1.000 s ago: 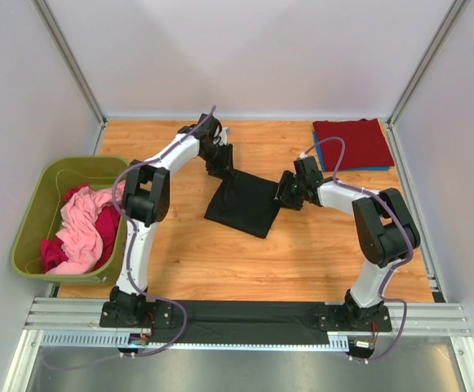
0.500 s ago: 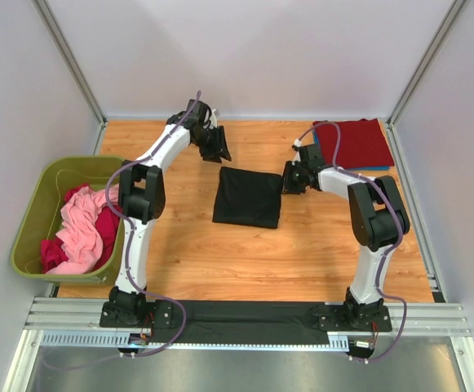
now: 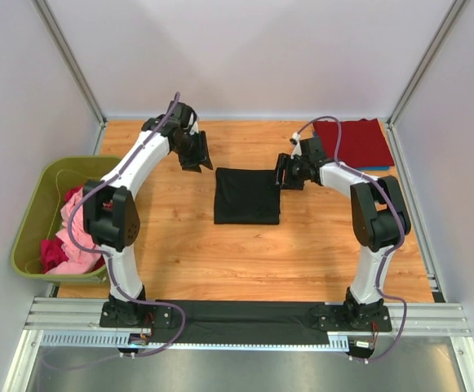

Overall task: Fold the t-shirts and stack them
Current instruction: Neatly place the folded tshirt to the corner

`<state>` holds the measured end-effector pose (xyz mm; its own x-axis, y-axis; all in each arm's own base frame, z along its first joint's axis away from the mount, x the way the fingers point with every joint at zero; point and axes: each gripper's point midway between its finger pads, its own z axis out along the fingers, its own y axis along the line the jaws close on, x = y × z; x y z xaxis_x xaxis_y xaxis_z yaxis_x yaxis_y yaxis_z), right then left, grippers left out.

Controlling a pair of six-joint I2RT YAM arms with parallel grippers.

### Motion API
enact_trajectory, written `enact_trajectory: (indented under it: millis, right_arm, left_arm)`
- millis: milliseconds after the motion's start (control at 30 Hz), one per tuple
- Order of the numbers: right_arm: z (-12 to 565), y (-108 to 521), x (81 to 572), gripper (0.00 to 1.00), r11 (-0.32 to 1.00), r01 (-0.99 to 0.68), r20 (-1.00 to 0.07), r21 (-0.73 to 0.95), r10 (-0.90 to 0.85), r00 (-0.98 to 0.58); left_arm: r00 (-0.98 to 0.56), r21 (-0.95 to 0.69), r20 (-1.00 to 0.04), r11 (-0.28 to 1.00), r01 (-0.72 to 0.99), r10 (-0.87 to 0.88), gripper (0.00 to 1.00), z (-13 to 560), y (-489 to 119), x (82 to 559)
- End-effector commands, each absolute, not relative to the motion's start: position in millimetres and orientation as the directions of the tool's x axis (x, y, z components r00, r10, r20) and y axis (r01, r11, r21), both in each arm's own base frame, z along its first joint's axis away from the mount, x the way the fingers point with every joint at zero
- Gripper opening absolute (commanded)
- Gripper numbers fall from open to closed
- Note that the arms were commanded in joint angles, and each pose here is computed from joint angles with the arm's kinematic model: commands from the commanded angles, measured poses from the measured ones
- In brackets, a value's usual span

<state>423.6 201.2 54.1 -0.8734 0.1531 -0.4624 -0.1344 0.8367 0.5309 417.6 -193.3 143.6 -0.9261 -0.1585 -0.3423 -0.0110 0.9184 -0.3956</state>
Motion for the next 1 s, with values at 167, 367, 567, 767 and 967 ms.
enact_trajectory:
  millis: [167,367,567,767,967]
  right_arm:
    - [37.9,188.8,409.4,0.60,0.867,-0.121,-0.445,0.484,0.124,-0.887]
    - [23.8,202.7,392.0,0.60,0.860,-0.125,-0.417,0.495,0.108,-0.903]
    - [11.9,219.4,378.8,0.57,0.844,-0.135,-0.383,0.519,0.089,-0.919]
    - [5.1,213.8,378.0,0.41,0.867,-0.132,-0.379,0.480,0.069,-0.923]
    - [16.4,202.9,384.7,0.04,0.891,-0.177,-0.423,0.417,0.018,-0.906]
  left_arm:
    - [-0.946,-0.438,-0.299,0.899,0.017,-0.128,0.50,152.9,-186.5,357.0]
    - [-0.946,-0.438,-0.302,0.899,0.027,-0.119,0.50,158.2,-179.7,334.9]
    - [-0.948,-0.452,-0.297,0.891,0.037,-0.112,0.50,162.0,-180.4,327.1]
    - [-0.951,-0.456,-0.286,0.890,0.025,-0.120,0.50,159.5,-179.6,321.7]
    - [-0.953,-0.462,-0.276,0.887,0.018,-0.124,0.49,155.3,-179.8,316.2]
